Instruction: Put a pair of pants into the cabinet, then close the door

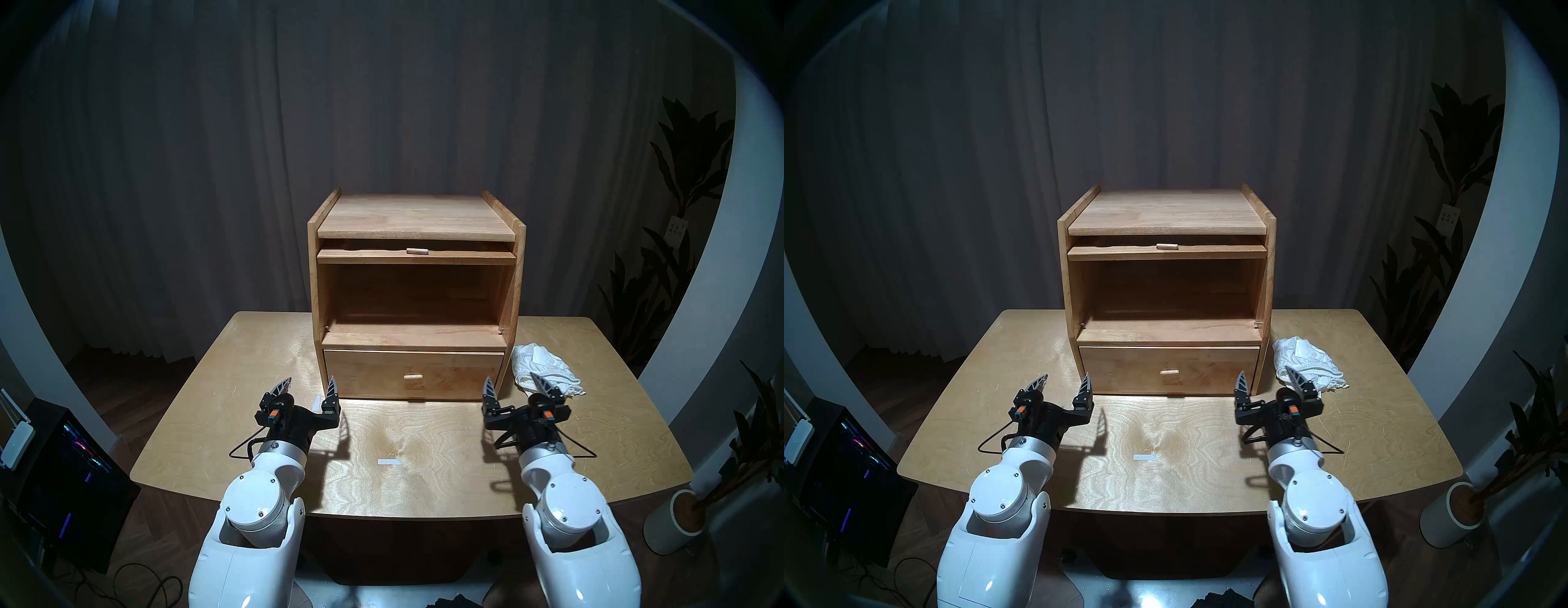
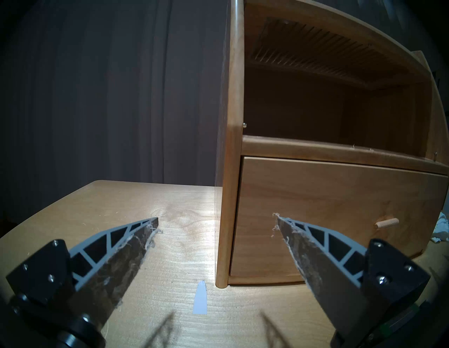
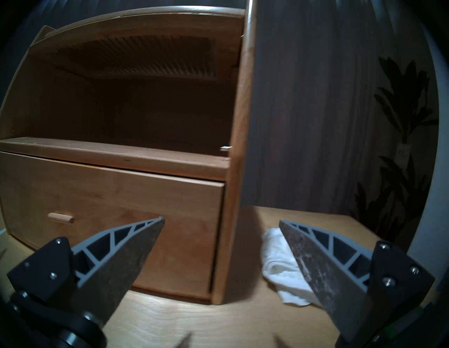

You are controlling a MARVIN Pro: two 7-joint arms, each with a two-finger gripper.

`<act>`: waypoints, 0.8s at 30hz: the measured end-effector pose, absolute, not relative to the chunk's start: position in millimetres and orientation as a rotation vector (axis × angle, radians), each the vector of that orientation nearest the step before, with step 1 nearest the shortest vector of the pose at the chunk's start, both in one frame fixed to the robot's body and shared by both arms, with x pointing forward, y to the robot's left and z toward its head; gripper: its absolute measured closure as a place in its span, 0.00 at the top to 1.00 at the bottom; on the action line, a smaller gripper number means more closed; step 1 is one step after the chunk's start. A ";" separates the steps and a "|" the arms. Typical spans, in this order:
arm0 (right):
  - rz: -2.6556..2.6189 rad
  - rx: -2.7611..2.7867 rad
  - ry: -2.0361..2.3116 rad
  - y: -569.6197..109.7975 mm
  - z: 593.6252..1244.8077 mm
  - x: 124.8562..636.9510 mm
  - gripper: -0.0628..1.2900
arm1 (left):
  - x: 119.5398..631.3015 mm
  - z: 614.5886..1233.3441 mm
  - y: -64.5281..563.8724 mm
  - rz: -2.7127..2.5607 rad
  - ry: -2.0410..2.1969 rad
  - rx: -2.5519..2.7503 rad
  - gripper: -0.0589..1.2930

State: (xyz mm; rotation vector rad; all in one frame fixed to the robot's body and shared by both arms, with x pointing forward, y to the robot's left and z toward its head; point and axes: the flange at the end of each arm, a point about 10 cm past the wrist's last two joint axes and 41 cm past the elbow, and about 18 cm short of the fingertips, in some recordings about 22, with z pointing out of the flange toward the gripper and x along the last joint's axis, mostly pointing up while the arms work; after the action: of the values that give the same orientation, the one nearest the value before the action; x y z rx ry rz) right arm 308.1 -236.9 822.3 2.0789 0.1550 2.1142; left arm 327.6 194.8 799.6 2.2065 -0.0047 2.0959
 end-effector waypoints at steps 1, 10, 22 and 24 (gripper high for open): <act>2.111 2.066 0.158 -240.3 824.2 307.5 0.97 | 327.8 800.5 194.7 2.097 -0.005 2.202 0.96; 1.942 1.872 0.281 -304.7 851.8 290.5 0.97 | 328.8 818.8 188.0 2.098 -0.021 2.108 0.96; 1.457 1.902 0.630 -396.7 816.2 277.5 0.97 | 317.6 819.6 182.9 2.050 -0.047 2.071 0.96; 1.395 1.901 0.712 -405.6 813.0 283.1 0.97 | 315.5 819.2 182.9 2.041 -0.051 2.068 0.96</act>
State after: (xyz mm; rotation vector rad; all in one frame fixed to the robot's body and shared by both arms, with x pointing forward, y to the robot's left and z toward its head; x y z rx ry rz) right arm 283.1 -405.6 813.0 1.9015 0.7123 1.3955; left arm 315.5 182.9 819.2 2.0683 -0.0511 2.0415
